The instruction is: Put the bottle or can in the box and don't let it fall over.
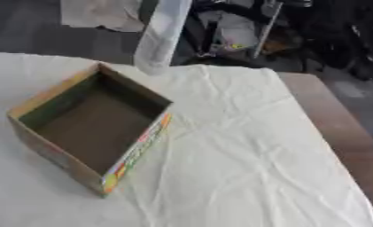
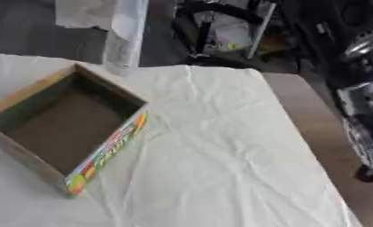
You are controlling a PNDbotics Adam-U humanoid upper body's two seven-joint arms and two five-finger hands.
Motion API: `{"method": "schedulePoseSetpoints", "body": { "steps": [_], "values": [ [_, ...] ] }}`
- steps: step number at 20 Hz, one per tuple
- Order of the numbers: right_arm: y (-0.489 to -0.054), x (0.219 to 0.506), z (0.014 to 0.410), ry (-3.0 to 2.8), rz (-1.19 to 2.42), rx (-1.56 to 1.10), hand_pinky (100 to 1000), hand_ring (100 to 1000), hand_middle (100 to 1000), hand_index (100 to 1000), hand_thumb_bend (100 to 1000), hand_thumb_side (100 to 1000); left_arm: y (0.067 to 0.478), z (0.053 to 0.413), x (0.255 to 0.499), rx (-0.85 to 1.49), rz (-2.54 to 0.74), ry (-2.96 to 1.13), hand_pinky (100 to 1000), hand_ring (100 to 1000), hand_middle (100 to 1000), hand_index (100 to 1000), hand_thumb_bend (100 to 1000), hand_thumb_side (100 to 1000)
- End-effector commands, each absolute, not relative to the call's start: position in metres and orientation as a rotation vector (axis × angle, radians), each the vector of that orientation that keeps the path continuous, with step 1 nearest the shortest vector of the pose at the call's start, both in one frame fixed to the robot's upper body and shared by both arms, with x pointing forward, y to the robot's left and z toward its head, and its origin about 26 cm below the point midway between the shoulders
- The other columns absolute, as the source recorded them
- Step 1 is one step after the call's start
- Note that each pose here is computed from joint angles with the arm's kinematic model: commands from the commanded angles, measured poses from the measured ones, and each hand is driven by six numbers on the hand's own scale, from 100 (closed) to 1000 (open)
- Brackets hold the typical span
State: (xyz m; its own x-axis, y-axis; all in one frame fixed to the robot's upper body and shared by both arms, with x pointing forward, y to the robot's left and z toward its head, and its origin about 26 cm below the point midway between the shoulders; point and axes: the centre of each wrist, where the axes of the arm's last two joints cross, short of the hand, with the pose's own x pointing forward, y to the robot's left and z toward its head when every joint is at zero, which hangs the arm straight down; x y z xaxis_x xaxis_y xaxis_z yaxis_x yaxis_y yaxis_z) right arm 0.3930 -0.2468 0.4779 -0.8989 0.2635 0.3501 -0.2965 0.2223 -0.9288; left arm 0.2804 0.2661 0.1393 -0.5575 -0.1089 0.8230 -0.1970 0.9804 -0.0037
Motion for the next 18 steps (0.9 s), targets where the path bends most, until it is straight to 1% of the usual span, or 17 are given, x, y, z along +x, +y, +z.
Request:
{"method": "schedulePoseSetpoints", "body": {
  "steps": [1, 9, 13, 18],
  "values": [
    [-0.249, 0.373, 0.497, -2.113, 1.742, 0.022, 632, 171, 267, 476, 100, 100, 0.268, 0.148, 0.279, 0.219, 0.095, -2.196, 960, 580, 711, 605, 197, 854],
    [-0.233, 0.362, 0.499, -2.108, 1.806, 0.058, 630, 172, 268, 475, 100, 100, 0.267, 0.149, 0.28, 0.215, 0.093, -2.2, 960, 580, 711, 605, 197, 856],
    [-0.226, 0.357, 0.499, -2.108, 1.847, 0.041, 627, 173, 269, 475, 100, 100, 0.266, 0.15, 0.28, 0.21, 0.092, -2.204, 961, 579, 711, 605, 187, 858],
    [-0.217, 0.354, 0.497, -2.12, 1.871, -0.023, 618, 178, 272, 474, 100, 100, 0.265, 0.151, 0.281, 0.202, 0.089, -2.207, 961, 579, 710, 605, 199, 860]
  ]
}}
